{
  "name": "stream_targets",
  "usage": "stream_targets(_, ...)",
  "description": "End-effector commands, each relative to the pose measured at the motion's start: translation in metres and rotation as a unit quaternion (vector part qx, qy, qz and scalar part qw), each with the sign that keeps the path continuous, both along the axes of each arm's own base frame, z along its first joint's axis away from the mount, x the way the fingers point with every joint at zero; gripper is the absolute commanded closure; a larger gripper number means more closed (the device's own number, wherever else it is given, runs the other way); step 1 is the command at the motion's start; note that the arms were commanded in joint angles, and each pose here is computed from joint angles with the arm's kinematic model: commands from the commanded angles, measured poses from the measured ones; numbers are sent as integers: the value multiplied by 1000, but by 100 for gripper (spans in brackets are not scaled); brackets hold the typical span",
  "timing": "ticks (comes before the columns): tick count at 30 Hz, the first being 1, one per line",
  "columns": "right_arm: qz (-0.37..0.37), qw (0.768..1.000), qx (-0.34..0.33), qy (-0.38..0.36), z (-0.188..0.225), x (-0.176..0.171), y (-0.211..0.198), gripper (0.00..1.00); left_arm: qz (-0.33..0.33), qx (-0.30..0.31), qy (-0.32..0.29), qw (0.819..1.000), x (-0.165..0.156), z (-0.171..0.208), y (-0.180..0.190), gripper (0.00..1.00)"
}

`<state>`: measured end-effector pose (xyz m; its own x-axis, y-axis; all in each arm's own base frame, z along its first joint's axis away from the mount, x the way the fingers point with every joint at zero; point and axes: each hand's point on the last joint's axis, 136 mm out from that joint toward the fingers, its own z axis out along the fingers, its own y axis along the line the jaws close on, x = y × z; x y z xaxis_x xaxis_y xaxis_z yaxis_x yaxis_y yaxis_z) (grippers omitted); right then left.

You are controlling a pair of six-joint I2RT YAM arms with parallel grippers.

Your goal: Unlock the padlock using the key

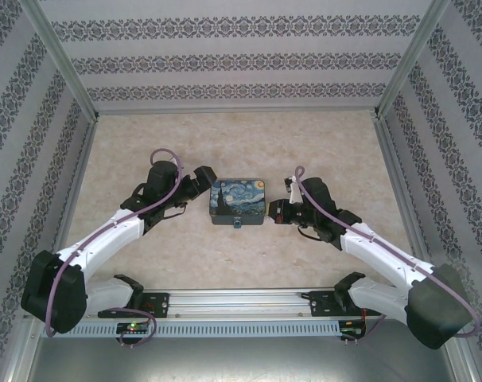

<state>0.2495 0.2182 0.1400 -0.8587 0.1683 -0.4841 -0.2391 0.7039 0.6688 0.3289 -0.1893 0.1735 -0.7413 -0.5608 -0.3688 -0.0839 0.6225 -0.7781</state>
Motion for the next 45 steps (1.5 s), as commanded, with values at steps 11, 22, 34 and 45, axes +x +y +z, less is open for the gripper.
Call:
stream_targets(11,-63,994,92,-6,35,30,22,100,-18,-165,47,985,-17,14,-71,4)
stream_targets(22,-168,976,129,-47,78,48,25,100,57,-306,101,945,-8,28,-86,14)
stream_targets(34,-205,960,176,-74,114,59,45,100,96,-385,115,911,3,38,-89,20)
stream_targets(45,-190,960,192,-71,115,61,77,100,113,-435,116,886,8,42,-94,19)
